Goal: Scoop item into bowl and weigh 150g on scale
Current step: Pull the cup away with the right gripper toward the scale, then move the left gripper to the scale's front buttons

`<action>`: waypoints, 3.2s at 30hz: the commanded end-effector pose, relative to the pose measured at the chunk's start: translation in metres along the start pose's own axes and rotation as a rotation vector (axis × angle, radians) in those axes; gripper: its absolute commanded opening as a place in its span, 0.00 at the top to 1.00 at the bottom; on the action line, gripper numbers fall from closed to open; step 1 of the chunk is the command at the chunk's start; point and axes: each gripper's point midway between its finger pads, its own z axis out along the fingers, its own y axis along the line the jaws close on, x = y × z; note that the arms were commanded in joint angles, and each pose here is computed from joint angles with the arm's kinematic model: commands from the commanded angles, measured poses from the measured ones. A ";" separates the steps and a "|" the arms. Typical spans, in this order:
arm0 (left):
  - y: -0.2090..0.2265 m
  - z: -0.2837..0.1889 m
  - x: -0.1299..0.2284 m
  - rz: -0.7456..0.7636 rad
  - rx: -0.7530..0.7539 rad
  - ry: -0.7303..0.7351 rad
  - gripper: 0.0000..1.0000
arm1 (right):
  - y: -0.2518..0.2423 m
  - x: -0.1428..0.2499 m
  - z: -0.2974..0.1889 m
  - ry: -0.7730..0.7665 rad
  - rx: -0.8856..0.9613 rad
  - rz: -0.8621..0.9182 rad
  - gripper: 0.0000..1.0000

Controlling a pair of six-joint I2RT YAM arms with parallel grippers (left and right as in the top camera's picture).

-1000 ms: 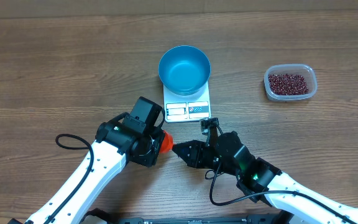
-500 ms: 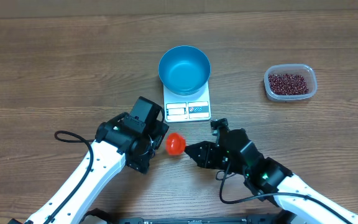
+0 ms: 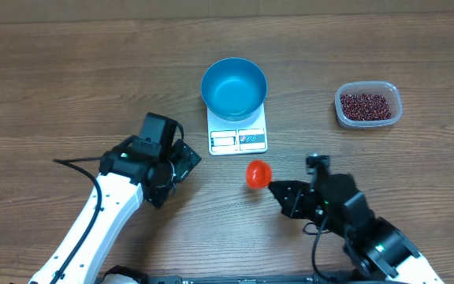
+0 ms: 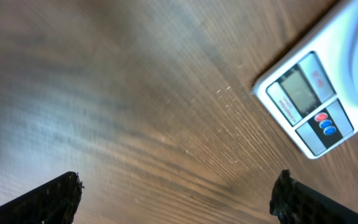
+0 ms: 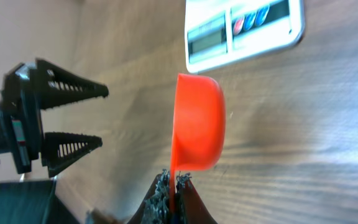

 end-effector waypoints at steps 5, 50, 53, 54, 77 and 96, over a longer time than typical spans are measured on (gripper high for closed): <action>-0.033 -0.018 -0.005 0.588 0.136 -0.001 0.01 | 0.003 -0.034 -0.028 -0.166 -0.006 -0.060 0.96; -0.158 0.052 0.054 1.362 0.162 -0.414 0.96 | -0.017 -0.123 -0.071 -0.513 0.057 -0.010 0.96; -0.162 0.063 0.054 1.430 0.151 -0.425 0.96 | -0.019 -0.122 -0.070 -0.505 0.064 -0.006 0.96; -0.163 0.067 0.053 1.445 0.146 -0.428 0.96 | -0.019 -0.121 -0.070 -0.502 0.067 -0.005 0.96; -0.166 0.122 0.046 1.513 0.098 -0.433 0.96 | -0.025 -0.116 -0.068 -0.479 0.087 0.007 0.96; -0.171 0.123 0.045 1.485 0.154 -0.407 0.96 | -0.026 -0.115 -0.067 -0.473 0.093 0.010 0.96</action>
